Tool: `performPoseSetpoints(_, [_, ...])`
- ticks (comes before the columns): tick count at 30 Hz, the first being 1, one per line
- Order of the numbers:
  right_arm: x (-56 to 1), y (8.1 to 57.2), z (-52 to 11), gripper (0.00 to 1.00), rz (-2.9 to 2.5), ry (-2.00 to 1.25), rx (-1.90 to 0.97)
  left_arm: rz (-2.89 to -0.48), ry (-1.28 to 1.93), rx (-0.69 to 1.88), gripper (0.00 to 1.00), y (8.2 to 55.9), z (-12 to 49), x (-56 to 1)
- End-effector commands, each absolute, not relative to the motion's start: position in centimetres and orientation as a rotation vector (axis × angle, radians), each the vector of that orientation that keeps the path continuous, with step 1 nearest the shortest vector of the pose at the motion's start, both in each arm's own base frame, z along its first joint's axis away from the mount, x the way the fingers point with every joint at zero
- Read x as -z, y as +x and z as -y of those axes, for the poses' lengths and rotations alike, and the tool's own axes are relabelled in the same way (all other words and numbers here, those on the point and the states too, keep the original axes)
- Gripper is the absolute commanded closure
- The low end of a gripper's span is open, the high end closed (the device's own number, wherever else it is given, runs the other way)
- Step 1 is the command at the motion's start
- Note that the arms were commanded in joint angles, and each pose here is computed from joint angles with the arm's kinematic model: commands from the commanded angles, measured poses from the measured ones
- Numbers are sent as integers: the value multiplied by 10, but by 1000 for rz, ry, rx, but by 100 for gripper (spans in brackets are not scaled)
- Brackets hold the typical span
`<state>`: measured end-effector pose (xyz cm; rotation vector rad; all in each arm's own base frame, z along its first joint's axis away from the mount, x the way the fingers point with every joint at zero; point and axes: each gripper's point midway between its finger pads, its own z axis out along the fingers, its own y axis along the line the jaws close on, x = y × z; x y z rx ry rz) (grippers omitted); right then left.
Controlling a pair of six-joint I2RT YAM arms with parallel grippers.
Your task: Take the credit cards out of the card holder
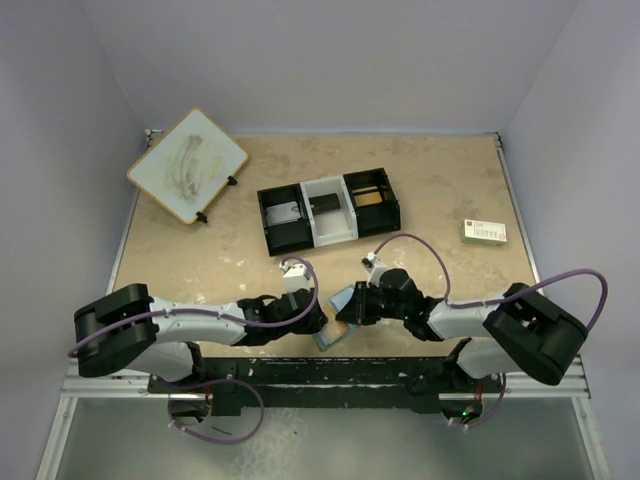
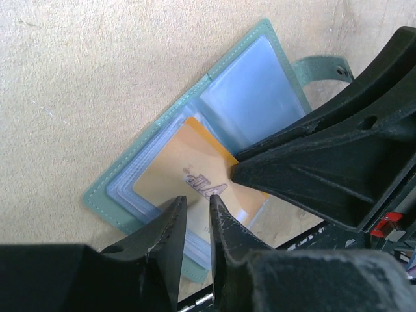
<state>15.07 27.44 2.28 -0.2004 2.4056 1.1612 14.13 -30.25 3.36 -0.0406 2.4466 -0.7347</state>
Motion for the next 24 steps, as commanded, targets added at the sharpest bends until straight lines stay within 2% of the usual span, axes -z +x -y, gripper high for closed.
performPoseSetpoints(1, [-34, 147, -280, 90, -2357, -191, -1282, -2484, -25, 627, 82, 137, 287, -15])
performPoseSetpoints(4, [-36, 146, -280, 100, -2345, -177, -1322, -2491, -15, 601, 83, 136, 282, -11])
performPoseSetpoints(13, [-31, 155, -263, 100, -2340, -60, -1300, -2491, 44, 562, 83, 135, 276, -8])
performPoseSetpoints(24, [-19, 158, -251, 100, -2374, -14, -1245, -2512, 84, 458, 89, 132, 268, 8])
